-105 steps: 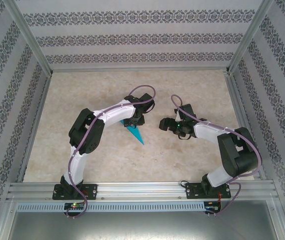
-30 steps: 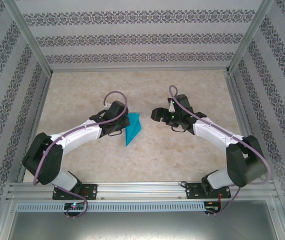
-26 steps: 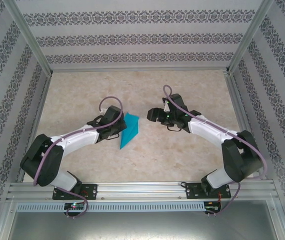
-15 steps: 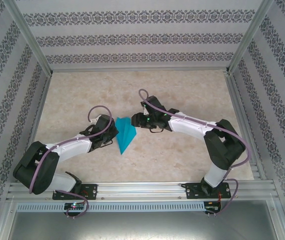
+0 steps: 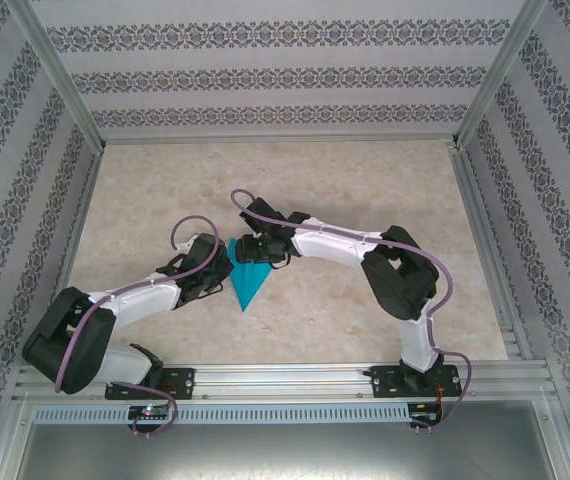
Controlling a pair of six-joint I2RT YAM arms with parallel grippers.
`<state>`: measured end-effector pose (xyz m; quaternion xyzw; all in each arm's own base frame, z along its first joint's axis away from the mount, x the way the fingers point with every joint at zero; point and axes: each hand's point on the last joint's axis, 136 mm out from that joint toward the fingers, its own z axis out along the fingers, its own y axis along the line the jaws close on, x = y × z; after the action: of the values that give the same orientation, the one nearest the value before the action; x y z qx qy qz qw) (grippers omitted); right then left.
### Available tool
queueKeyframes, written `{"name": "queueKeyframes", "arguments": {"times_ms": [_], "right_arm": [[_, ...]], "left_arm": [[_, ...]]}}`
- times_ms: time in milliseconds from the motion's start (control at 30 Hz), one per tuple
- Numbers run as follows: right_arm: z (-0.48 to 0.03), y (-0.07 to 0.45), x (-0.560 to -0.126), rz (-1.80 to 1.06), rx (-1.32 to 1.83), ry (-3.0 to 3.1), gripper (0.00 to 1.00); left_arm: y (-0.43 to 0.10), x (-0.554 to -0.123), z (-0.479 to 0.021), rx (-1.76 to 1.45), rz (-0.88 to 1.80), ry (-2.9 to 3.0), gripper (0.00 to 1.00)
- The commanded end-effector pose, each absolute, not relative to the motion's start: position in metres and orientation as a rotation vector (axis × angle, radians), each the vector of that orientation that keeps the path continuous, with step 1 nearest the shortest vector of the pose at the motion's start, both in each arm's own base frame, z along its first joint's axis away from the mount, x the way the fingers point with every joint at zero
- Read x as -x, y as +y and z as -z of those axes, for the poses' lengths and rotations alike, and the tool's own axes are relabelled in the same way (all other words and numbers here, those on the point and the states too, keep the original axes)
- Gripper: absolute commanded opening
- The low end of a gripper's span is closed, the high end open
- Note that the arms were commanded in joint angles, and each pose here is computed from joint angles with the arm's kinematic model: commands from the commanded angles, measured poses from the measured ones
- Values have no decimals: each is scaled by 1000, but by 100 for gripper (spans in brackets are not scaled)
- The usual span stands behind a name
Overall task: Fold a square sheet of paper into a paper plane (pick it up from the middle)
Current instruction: Pick up the paper plane from the center of the table.
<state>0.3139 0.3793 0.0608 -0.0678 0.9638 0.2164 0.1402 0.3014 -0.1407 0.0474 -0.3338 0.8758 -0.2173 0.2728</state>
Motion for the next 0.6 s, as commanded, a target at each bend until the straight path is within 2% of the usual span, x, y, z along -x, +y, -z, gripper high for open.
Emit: {"name": "queueKeyframes", "arguments": {"times_ms": [0,100,167,233,333,433,567], "right_arm": [[-48,373,-315,-507,179,2834,53],[-43,369,-321,-444,171,2835,48],[-43,363,-326,-399,169,2830,38],[-47,356,-330,-363,167,2814,26],[-61,341,-340,-312,162,2777,16],[-77,323,-349,-260,179,2739,11],[-103,303,-358,-254,300,2697,10]], "left_arm": [[-136,-302,-53,920,603,2321,11],[-138,-302,-56,902,618,2323,16],[-139,-303,-60,877,630,2331,21],[-140,-305,-65,849,640,2347,30],[-140,-308,-70,821,650,2379,40],[-141,-310,-73,794,654,2423,53],[-145,-313,-70,764,668,2482,71]]}}
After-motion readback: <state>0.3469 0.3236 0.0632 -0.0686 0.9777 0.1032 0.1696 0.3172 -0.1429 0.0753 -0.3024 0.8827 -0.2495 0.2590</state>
